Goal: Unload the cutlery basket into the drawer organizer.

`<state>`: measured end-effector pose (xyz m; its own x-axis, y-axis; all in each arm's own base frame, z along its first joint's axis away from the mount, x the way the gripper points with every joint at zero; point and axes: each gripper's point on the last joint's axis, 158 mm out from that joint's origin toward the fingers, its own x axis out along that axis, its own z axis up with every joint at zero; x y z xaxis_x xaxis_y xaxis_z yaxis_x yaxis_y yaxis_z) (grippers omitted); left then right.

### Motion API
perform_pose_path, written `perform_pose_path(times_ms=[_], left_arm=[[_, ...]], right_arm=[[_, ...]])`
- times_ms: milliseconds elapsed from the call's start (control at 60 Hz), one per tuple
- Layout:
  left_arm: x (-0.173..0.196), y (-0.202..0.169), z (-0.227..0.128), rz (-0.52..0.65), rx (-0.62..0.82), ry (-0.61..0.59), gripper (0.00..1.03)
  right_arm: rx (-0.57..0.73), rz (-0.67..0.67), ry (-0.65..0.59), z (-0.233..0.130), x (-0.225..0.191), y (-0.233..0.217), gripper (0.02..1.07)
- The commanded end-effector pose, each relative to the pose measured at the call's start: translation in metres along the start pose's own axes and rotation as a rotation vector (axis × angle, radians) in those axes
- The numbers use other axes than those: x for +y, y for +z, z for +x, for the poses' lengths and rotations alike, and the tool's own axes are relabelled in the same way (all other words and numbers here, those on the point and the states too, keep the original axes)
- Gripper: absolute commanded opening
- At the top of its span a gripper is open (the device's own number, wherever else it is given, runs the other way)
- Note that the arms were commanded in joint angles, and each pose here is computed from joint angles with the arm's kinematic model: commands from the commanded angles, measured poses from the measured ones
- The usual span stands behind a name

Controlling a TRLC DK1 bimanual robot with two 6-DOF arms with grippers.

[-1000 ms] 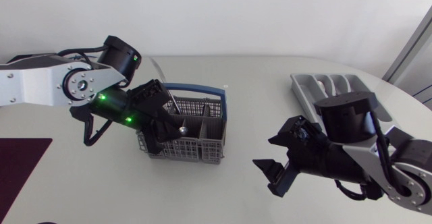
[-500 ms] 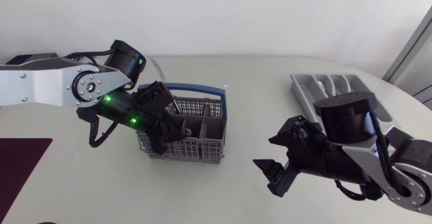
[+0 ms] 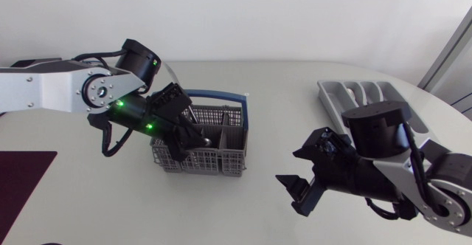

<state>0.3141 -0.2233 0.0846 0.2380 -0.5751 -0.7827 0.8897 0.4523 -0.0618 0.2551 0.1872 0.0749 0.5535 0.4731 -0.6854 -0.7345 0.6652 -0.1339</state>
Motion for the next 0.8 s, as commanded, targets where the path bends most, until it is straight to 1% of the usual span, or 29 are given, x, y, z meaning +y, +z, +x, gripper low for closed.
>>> perform_pose_path(times_ms=[0, 100, 200, 483, 783], left_arm=[[0.007, 0.018, -0.011, 0.027, -0.045, 0.028, 0.43], [0.01, 0.026, -0.02, 0.065, -0.068, 0.046, 0.46], [0.011, 0.028, -0.021, 0.09, -0.056, 0.04, 0.46], [0.01, 0.024, -0.013, 0.118, -0.01, -0.019, 0.46], [0.003, 0.011, -0.011, 0.145, 0.033, -0.057, 0.46]], right_arm=[[0.022, 0.009, 0.002, 0.004, 0.003, -0.008, 0.89], [0.024, 0.007, 0.001, 0.004, 0.002, -0.009, 0.89], [0.024, 0.007, 0.001, 0.005, 0.003, -0.01, 0.89], [0.025, 0.005, -0.001, 0.005, 0.002, -0.01, 0.89], [0.032, 0.006, 0.001, 0.009, 0.002, -0.013, 0.89]])
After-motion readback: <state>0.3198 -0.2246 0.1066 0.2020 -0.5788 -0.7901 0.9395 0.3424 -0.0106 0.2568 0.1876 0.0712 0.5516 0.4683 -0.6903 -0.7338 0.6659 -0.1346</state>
